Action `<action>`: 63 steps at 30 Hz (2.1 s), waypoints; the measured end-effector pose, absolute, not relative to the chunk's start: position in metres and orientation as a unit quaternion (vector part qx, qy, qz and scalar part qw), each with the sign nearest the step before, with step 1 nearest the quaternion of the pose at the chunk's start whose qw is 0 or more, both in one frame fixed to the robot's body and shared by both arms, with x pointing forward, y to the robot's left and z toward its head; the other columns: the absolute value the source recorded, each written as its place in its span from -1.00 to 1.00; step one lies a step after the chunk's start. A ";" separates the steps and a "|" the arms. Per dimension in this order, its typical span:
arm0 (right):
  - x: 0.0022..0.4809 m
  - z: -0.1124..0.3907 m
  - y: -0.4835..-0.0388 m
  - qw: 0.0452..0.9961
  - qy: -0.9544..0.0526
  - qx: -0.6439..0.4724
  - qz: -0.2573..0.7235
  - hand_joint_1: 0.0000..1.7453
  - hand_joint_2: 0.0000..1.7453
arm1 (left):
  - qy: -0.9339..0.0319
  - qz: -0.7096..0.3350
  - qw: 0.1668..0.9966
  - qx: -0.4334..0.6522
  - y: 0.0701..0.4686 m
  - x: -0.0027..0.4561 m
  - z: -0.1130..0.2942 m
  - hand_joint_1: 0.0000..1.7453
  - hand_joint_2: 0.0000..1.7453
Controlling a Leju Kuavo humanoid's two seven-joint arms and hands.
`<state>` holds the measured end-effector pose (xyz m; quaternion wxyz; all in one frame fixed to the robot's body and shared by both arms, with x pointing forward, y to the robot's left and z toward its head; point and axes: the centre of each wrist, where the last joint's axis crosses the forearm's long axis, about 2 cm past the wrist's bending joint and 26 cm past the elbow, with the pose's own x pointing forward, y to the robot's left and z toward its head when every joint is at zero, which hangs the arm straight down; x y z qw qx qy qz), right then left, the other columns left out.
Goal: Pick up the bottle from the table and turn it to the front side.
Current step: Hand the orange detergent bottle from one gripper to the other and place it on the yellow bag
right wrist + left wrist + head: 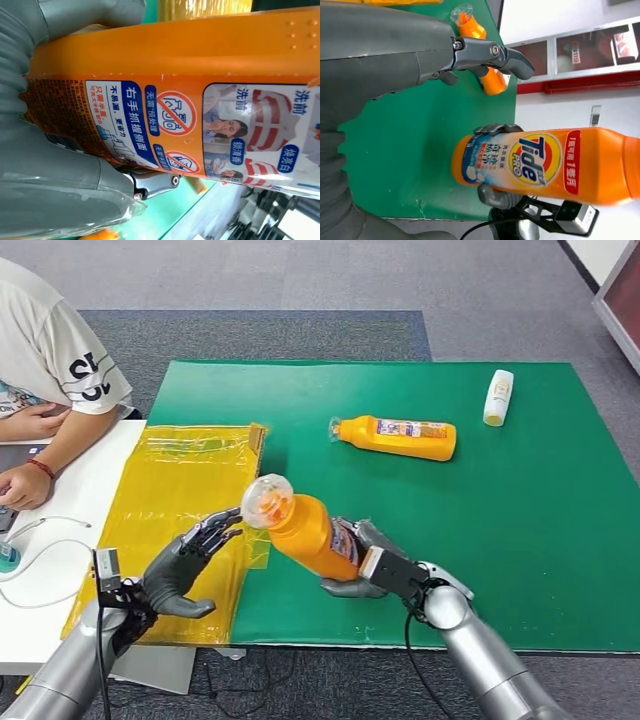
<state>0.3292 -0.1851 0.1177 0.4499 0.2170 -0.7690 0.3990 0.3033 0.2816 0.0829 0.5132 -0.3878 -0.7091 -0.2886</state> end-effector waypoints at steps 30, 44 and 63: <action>0.331 0.110 -0.132 0.438 -0.732 0.185 0.489 1.00 1.00 | -0.703 -0.346 0.483 -0.391 0.252 0.351 0.117 -1.00 1.00; 0.334 0.108 -0.126 0.461 -0.734 0.169 0.469 1.00 1.00 | -0.694 -0.345 0.482 -0.408 0.240 0.348 0.113 -1.00 1.00; 0.308 0.118 -0.104 0.423 -0.769 0.040 0.478 1.00 1.00 | -0.696 -0.329 0.498 -0.398 0.245 0.341 0.102 -1.00 1.00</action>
